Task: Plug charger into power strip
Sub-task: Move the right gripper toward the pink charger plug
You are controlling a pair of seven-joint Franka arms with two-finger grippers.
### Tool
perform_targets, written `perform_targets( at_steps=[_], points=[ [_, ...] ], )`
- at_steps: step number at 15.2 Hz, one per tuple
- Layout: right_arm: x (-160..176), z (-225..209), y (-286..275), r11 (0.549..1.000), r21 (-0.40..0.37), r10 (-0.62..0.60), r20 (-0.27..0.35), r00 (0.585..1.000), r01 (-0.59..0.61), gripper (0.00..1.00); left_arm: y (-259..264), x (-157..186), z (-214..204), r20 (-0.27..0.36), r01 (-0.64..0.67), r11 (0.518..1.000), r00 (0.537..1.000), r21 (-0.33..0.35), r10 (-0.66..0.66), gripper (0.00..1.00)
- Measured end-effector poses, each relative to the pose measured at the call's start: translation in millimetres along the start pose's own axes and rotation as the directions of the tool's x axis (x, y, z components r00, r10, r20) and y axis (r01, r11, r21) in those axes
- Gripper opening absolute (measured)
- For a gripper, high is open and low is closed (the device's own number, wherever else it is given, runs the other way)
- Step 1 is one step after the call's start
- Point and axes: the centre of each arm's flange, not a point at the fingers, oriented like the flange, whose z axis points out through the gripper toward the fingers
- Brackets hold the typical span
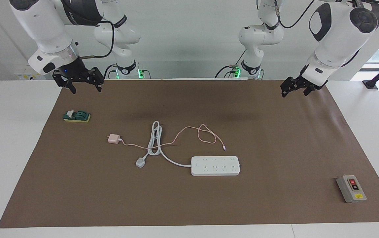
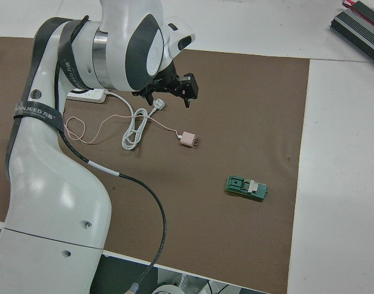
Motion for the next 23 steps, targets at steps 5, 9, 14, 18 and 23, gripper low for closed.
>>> perform_targets(
  at_steps=[5,9,14,18,23],
  points=[
    [0,0,0,1.0,0.0,0.0,0.0,1.0,0.0,1.0,-11,1,2,0.001,0.017,1.0,1.0,-0.002,-0.017,1.0],
    [0,0,1,1.0,0.0,0.002,0.0,1.0,-0.002,1.0,-21,3,3,-0.004,0.032,0.999,0.999,-0.006,-0.032,1.0],
    [0,0,1,1.0,0.001,0.001,-0.003,1.0,-0.001,1.0,-21,5,1,-0.026,0.031,0.999,0.999,-0.008,-0.032,1.0],
    [3,-2,4,0.997,0.002,0.08,-0.034,0.996,-0.08,1.0,-20,12,-5,-0.09,0.031,0.999,0.995,-0.014,-0.032,1.0],
    [8,-5,2,0.933,0.022,0.359,-0.067,0.931,-0.358,1.0,-20,13,-6,-0.103,0.031,0.999,0.994,-0.015,-0.032,1.0]
  ],
)
